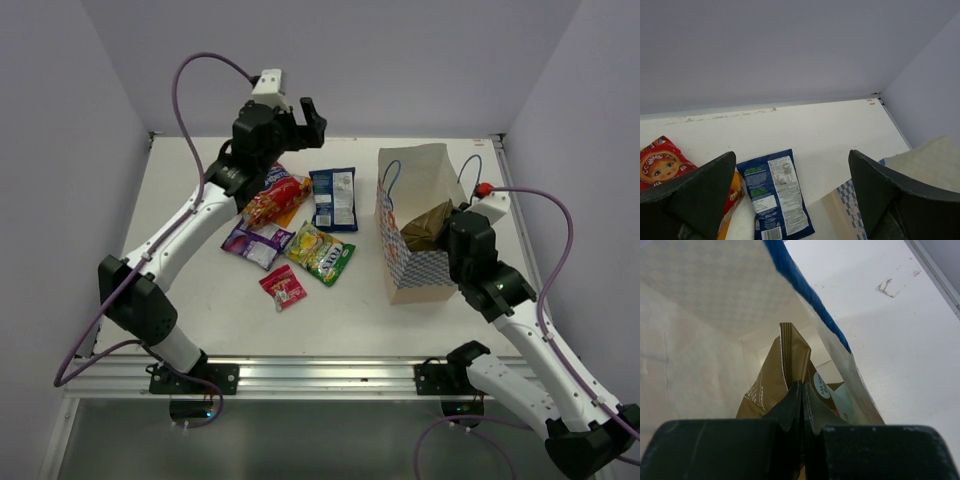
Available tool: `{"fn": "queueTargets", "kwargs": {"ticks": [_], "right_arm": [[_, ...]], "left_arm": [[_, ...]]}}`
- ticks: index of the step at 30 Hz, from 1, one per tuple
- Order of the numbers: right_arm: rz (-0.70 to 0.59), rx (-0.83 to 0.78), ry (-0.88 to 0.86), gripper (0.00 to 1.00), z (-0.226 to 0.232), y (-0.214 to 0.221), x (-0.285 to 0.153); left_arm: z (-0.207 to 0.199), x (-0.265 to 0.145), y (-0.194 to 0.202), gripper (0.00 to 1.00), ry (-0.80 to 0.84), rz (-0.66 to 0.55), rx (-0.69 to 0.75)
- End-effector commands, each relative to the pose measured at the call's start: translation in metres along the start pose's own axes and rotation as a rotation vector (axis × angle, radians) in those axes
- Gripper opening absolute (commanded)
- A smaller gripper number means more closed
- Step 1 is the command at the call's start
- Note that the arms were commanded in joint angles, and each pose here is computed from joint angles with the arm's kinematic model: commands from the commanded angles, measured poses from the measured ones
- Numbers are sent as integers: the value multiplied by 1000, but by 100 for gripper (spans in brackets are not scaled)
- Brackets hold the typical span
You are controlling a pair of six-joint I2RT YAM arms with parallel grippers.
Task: Place the snacks into the paper bag
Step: Move the snack to the center of the board.
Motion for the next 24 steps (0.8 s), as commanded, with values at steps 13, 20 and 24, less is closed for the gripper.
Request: {"fn": "queueTargets", "kwargs": {"ticks": [13, 20, 24], "right_arm": [[-76, -5, -12, 0, -4, -7, -2], [-96, -7, -32, 0, -5, -8, -6], [-92, -15, -46, 0, -4, -9, -6]], "left_arm": [[217, -21, 37, 100, -455, 85, -388], [280, -17, 43, 100, -480, 162, -488], [296, 6, 16, 100, -365, 160, -415]]}}
Point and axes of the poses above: each gripper's point midway between its finger pads, its own x axis out along the fingers, its own z axis along the line the jaws close on, y = z × x, the point moved 9 cm from there along -x, back along the fingers, and after that the axes turned 15 degrees about -x, right-handed, at the moved point
